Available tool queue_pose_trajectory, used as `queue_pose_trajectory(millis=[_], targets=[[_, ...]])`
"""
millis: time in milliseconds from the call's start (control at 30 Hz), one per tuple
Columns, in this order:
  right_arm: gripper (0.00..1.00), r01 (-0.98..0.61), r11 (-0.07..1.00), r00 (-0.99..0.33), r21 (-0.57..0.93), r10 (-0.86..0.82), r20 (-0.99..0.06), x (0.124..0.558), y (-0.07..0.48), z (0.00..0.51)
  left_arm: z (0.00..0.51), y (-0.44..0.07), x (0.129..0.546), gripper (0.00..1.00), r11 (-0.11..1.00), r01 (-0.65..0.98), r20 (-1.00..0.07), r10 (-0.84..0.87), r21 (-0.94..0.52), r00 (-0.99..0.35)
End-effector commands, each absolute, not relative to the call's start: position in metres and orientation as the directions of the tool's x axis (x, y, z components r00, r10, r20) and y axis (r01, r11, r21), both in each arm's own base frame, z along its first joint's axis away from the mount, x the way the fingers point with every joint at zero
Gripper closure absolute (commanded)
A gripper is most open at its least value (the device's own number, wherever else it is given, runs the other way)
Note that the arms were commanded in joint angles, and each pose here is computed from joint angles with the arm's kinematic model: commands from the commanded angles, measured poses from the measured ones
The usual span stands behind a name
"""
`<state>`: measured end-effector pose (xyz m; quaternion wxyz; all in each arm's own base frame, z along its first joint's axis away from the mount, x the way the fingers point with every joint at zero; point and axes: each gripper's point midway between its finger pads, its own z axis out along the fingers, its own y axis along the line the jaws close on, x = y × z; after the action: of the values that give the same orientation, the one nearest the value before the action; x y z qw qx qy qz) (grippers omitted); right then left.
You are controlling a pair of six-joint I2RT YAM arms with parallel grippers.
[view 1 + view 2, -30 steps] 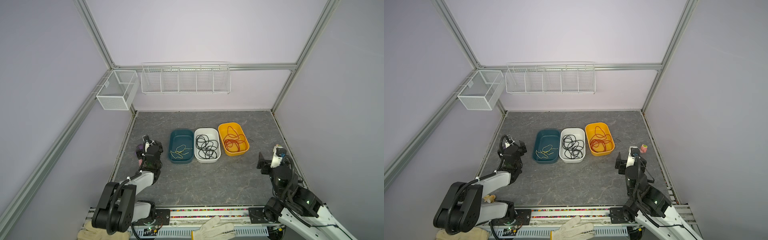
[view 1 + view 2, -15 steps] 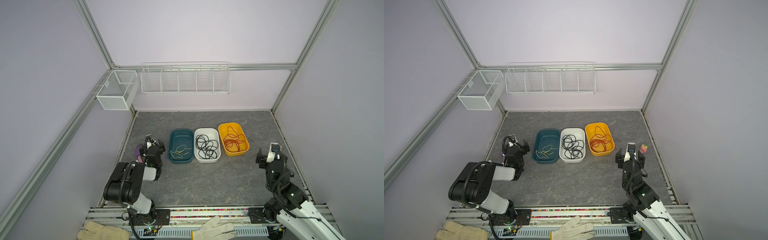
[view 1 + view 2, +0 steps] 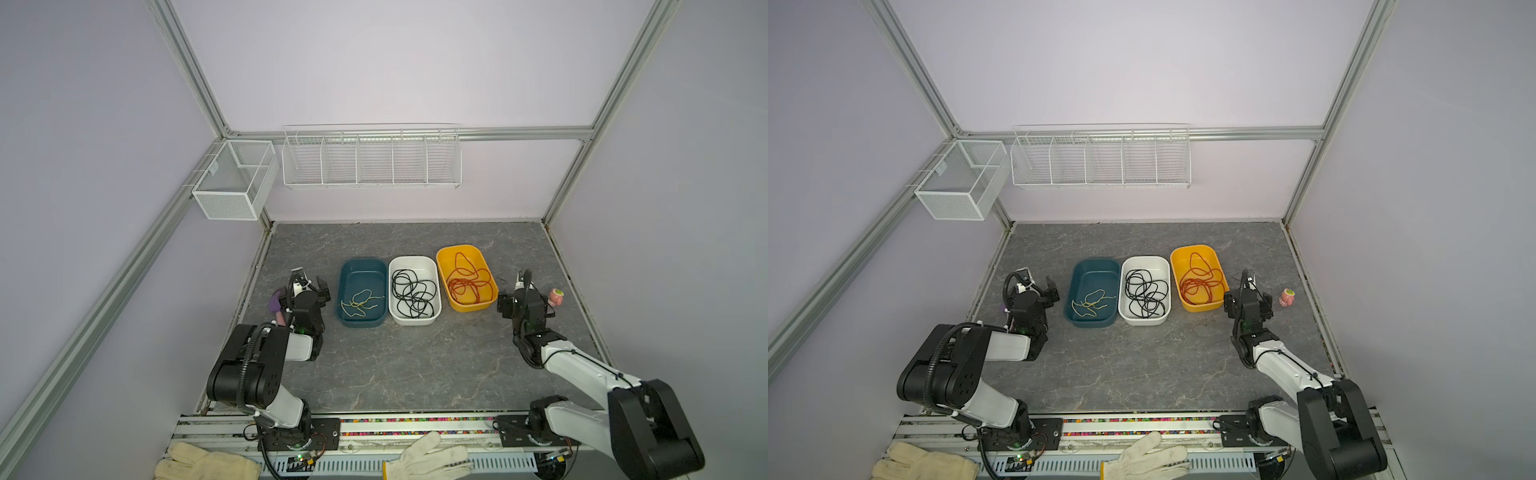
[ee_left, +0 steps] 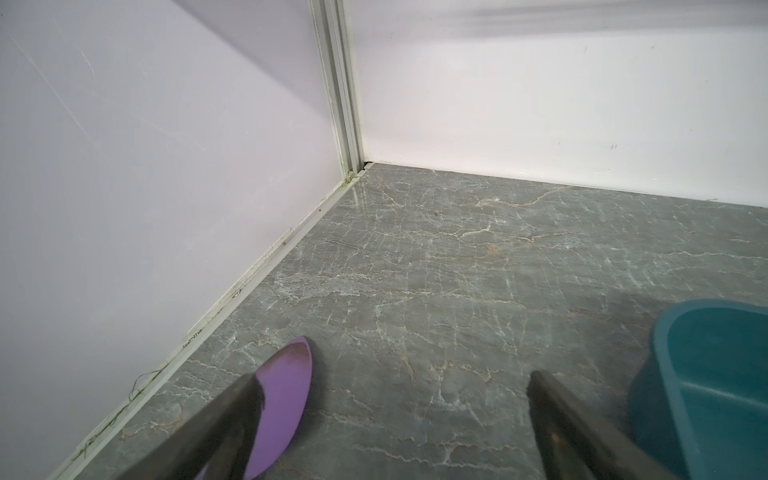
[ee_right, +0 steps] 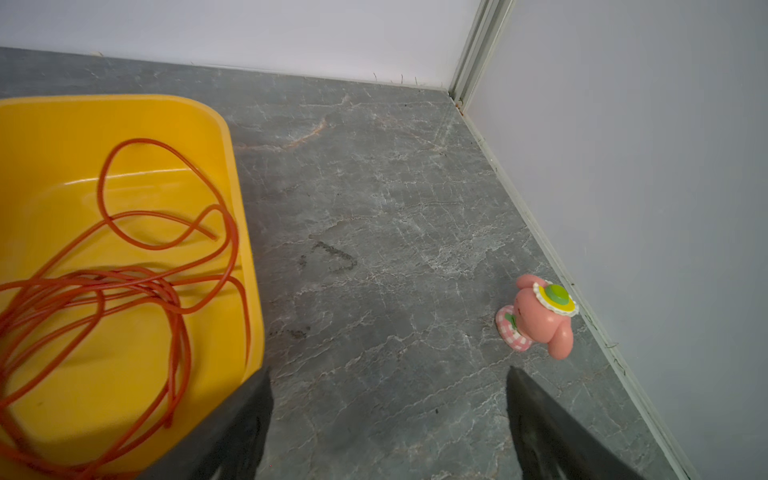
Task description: Untangle the cables
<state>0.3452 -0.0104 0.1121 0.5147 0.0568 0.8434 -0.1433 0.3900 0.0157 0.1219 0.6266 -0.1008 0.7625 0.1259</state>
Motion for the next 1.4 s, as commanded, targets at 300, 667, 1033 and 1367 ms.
queue_pose_trajectory(millis=[300, 667, 1033, 1367], targets=[[0.11, 0.135, 0.982, -0.318, -0.130, -0.082, -0.944, 0.382, -0.008, 0.118, 0.126, 0.017, 0.389, 0.01, 0.949, -0.309, -0.984, 0.013, 0.067, -0.176], [0.11, 0.023, 0.997, -0.317, -0.068, -0.057, -0.947, 0.390, -0.001, 0.096, 0.125, 0.018, 0.389, 0.01, 0.949, -0.308, -0.984, 0.013, 0.068, -0.176], [0.11, 0.023, 1.000, -0.322, -0.019, -0.011, -0.947, 0.391, -0.007, 0.095, 0.125, 0.018, 0.389, 0.01, 0.949, -0.308, -0.984, 0.013, 0.068, -0.177], [0.11, 0.020, 1.000, -0.281, 0.008, 0.014, -0.959, 0.384, -0.010, 0.098, 0.126, 0.018, 0.389, 0.01, 0.949, -0.309, -0.984, 0.013, 0.068, -0.176]])
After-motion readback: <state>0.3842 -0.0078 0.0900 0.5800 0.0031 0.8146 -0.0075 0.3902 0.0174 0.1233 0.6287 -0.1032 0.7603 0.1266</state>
